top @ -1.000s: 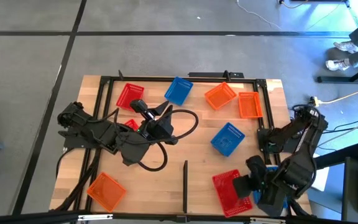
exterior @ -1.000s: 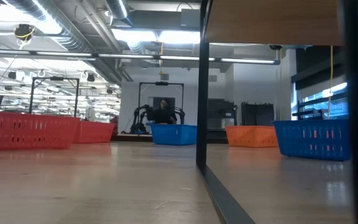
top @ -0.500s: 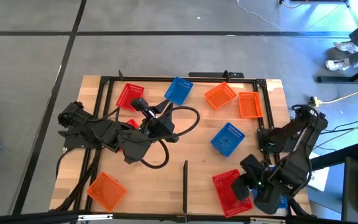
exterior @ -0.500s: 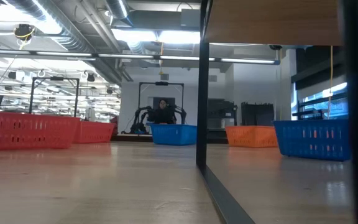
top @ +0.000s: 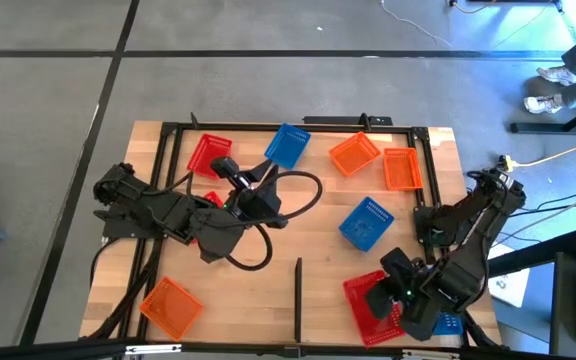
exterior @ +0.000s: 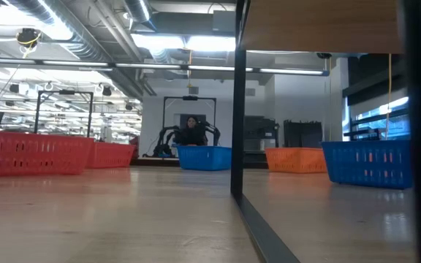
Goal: Stack baskets on shelf by color
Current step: Put the bottom red basket on the shelf, then put the bottom orange basket on the shelf
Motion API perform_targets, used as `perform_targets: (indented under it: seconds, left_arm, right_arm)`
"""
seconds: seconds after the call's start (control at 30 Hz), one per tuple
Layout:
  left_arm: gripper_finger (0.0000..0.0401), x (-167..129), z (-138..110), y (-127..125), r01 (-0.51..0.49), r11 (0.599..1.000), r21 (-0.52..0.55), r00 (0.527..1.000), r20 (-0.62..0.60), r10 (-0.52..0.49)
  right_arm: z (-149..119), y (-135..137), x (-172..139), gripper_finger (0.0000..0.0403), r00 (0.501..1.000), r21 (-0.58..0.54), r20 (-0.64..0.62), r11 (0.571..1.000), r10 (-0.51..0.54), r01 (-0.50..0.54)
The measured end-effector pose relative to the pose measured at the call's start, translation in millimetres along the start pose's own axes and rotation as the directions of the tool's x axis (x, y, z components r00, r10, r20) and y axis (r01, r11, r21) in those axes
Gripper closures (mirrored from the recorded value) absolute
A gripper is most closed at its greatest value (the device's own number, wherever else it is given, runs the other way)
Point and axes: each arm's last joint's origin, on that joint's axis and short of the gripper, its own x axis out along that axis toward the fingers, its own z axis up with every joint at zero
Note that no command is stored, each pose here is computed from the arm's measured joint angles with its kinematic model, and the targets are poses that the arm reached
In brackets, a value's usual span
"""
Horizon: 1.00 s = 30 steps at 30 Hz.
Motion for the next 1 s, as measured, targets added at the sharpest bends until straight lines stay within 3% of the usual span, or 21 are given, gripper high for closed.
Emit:
perform_targets:
  seconds: [0.13, 0.33, 0.53, 0.77, 1.0]
  left_arm:
    - [0.0326, -0.1, -0.1, -0.1, 0.000, 1.000, 0.001, 1.000, 0.000, 0.000]
    - [0.0326, -0.1, -0.1, -0.1, 0.000, 1.000, 0.002, 1.000, 0.000, 0.000]
    - [0.0326, -0.7, -0.1, -0.1, 0.001, 1.000, 0.002, 1.000, 0.001, -0.001]
    - [0.0326, -14.4, 0.3, -0.9, 0.031, 1.000, -0.002, 0.999, 0.026, -0.031]
    - [0.0326, -34.6, -6.5, -4.6, 0.078, 0.996, -0.031, 0.995, 0.065, -0.076]
  right_arm:
    - [0.3, -1.4, 0.5, 0.0326, 0.998, -0.001, -0.059, 0.999, -0.038, 0.038]
    - [3.7, -1.1, -6.7, 0.0326, 0.998, -0.007, -0.043, 0.999, -0.047, 0.046]
    - [11.9, 6.3, -27.9, 0.0326, 1.000, -0.063, -0.006, 0.998, 0.017, -0.017]
    - [31.0, 6.5, -59.9, 0.0326, 0.984, -0.182, 0.171, 0.983, 0.060, -0.029]
    - [54.8, 8.9, -94.2, 0.0326, 0.908, -0.368, 0.369, 0.928, 0.198, -0.052]
